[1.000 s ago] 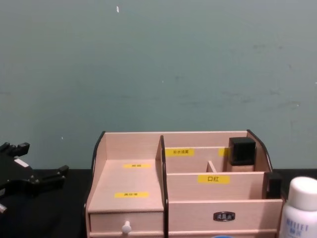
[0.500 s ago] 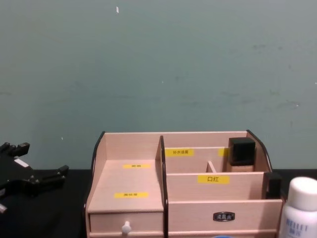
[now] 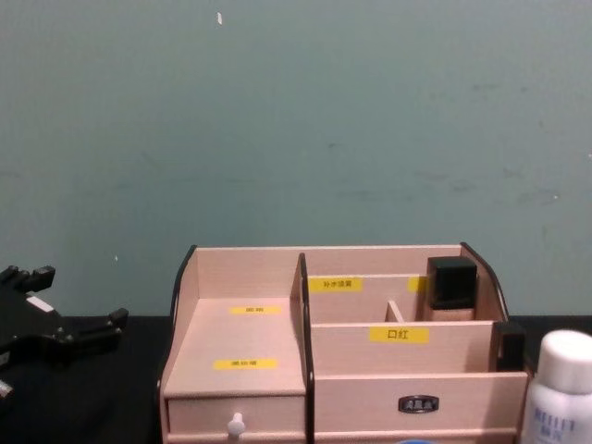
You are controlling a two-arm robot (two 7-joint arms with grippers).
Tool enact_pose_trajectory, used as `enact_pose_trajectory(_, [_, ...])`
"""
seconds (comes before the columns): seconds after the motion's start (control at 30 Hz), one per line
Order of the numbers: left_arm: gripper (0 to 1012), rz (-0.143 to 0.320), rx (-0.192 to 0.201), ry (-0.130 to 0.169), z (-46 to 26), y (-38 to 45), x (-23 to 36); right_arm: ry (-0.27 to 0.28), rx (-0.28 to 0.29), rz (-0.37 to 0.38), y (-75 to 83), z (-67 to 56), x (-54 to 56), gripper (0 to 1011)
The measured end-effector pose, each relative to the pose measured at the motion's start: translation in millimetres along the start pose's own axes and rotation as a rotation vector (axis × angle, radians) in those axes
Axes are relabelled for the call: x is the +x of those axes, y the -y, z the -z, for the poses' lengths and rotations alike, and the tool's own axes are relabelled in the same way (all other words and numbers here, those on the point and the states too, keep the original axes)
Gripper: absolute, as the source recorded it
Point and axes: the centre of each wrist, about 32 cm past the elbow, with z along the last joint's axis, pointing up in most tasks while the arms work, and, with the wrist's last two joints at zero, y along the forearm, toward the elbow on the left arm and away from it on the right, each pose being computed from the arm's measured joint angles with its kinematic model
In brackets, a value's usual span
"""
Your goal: Pick up the facial cleanser and watermelon frost from the table and place them into the tiered storage box.
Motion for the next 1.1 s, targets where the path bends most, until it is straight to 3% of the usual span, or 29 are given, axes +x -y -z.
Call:
enact_pose_trajectory(0.53, [1001, 0.000, 0.000, 0.000, 0.0, 0.0, 0.0, -0.044, -0.103, -0.010, -15.4, 23.5, 0.1, 1003])
enact_pose_trajectory(0.77, [1001, 0.000, 0.000, 0.000, 0.0, 0.0, 0.0, -0.055, -0.118, -0.018, -22.0, 31.5, -0.8, 1003])
enact_pose_trajectory(1.1, [1001, 0.000, 0.000, 0.000, 0.0, 0.0, 0.0, -0.056, -0.093, -0.020, -34.9, 44.3, -0.9, 1003])
